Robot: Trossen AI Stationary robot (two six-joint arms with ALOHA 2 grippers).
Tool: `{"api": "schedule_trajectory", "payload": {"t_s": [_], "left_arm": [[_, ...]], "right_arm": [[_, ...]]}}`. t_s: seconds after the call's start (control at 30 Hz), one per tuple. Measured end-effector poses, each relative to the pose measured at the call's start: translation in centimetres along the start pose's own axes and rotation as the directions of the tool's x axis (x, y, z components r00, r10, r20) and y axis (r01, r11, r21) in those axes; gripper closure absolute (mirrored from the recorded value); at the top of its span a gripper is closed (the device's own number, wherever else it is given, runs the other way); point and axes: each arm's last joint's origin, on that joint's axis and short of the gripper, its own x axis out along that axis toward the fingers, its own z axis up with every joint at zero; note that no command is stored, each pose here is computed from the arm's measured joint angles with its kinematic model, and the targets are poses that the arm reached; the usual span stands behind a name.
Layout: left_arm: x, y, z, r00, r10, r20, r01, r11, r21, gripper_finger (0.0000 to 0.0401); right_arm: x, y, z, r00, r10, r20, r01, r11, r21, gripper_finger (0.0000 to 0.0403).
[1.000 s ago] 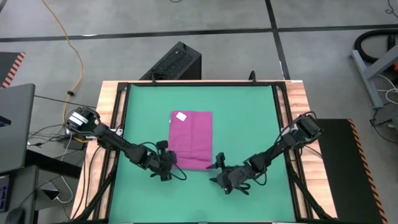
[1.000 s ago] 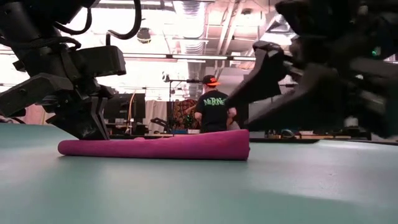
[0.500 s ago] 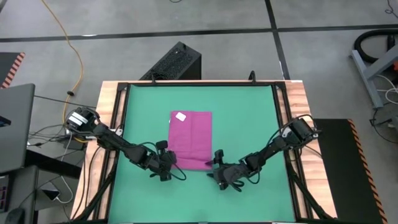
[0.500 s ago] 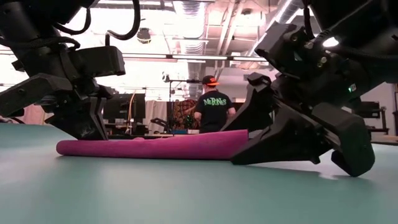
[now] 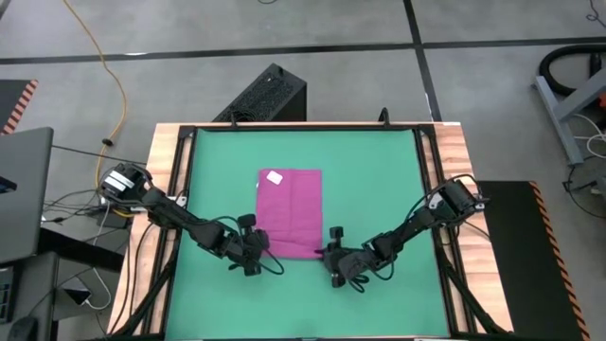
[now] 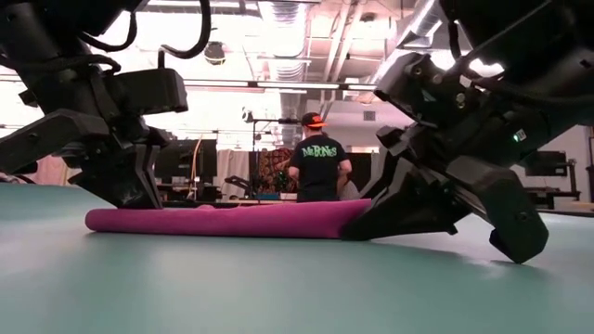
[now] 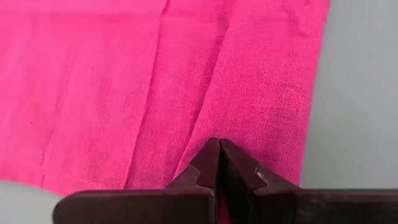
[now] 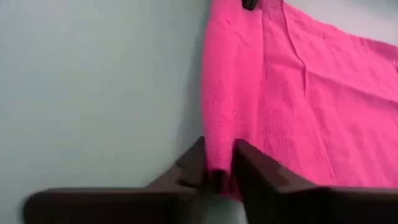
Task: Roll towel
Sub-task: Roll the violet towel
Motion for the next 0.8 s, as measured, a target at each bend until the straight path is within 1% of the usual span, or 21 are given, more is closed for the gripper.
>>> {"api": "schedule_trajectory", "payload": {"t_s": [0.1, 0.17, 0.23, 0.3, 0.4, 0.47, 0.6, 0.67, 0.73, 0.8], "left_arm": [[-0.1, -0.3, 0.5, 1.0, -0.023, 0.004, 0.023, 1.0, 0.003, 0.0401], [-0.4, -0.6, 1.2, 0.998, -0.055, 0.013, 0.055, 0.998, 0.008, 0.0401], [-0.7, -1.0, 1.9, 0.996, -0.081, 0.026, 0.08, 0.996, 0.023, 0.0401], [-1.1, -1.4, 2.5, 0.995, -0.087, 0.037, 0.085, 0.995, 0.058, 0.0401], [-1.6, -1.7, 3.3, 0.997, -0.072, 0.039, 0.067, 0.991, 0.116, 0.0401], [-1.7, -1.6, 3.5, 0.998, -0.039, 0.056, 0.03, 0.988, 0.15, 0.0401], [-1.2, -1.0, 2.9, 0.998, 0.021, 0.063, -0.035, 0.971, 0.235, 0.0401], [-0.6, -0.3, 2.2, 0.998, 0.033, 0.059, -0.046, 0.97, 0.24, 0.0401], [-0.1, 0.2, 1.4, 0.998, 0.022, 0.055, -0.035, 0.971, 0.235, 0.0401], [0.2, 0.3, 0.8, 0.998, -0.009, 0.064, -0.006, 0.973, 0.229, 0.0401]], "right_arm": [[-0.1, 0.1, 0.0, 1.0, -0.004, 0.0, 0.004, 1.0, 0.017, 0.0375], [-0.3, 0.1, 0.1, 1.0, -0.001, 0.005, 0.001, 1.0, 0.019, 0.039], [-0.5, 0.1, 0.4, 1.0, 0.003, 0.013, -0.003, 0.999, 0.035, 0.0389], [-0.7, 0.0, 0.5, 1.0, 0.015, 0.016, -0.016, 0.998, 0.062, 0.0389], [-0.9, -0.3, 0.8, 0.998, 0.064, 0.009, -0.064, 0.994, 0.092, 0.0395], [-1.1, -0.5, 0.9, 0.996, 0.088, -0.001, -0.087, 0.99, 0.113, 0.0397], [-1.8, -1.0, 1.4, 0.99, 0.144, -0.011, -0.141, 0.98, 0.141, 0.0397], [-2.2, -1.4, 1.7, 0.985, 0.171, -0.016, -0.167, 0.974, 0.154, 0.0398], [-2.6, -1.7, 1.9, 0.98, 0.197, -0.027, -0.189, 0.966, 0.174, 0.0398], [-2.9, -2.3, 2.1, 0.979, 0.201, -0.036, -0.191, 0.963, 0.192, 0.0398]]}}
